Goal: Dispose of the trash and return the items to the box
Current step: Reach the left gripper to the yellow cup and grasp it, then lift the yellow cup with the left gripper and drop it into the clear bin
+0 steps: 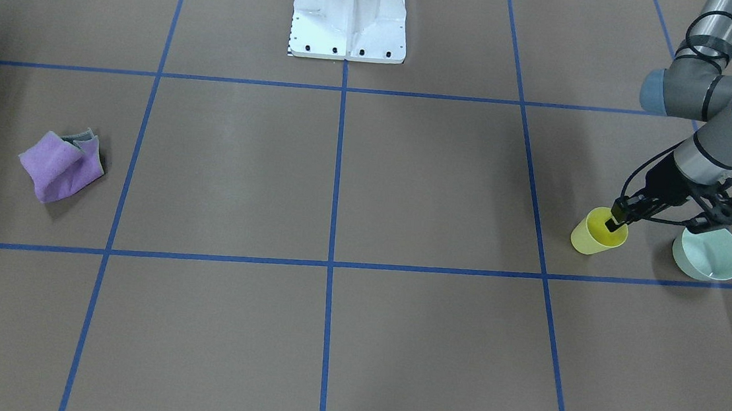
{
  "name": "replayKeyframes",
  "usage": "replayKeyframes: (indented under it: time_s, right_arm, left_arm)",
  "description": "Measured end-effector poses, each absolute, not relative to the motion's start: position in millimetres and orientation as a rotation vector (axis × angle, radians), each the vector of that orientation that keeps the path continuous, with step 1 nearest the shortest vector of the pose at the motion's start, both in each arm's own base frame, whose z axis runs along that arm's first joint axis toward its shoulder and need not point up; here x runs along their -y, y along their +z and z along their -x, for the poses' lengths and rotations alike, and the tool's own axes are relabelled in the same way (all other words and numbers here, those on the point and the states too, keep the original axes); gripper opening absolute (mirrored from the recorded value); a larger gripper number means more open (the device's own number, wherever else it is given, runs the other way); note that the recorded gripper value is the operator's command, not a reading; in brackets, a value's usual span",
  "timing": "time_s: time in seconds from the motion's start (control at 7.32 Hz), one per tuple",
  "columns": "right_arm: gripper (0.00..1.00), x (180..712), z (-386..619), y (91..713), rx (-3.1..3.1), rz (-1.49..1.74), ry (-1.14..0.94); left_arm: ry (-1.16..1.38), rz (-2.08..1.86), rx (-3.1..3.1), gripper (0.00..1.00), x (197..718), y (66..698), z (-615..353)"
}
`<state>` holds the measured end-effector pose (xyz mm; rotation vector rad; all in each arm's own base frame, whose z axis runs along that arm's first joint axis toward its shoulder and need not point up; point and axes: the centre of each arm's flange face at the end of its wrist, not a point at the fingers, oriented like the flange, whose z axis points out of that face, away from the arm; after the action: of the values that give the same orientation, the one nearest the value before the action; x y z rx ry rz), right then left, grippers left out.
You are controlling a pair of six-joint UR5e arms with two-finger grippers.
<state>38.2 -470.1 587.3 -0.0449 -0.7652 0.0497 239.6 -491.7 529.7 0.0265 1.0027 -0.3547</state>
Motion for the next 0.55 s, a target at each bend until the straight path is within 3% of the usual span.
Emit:
replayKeyframes:
  time_s: [0.55]
  right_arm:
    - [1.00, 469.9, -37.7, 583.2, 0.784, 0.040, 0.049]
  left_arm:
    - [-0.394, -0.017, -1.028, 0.00, 489.5, 496.5, -154.3]
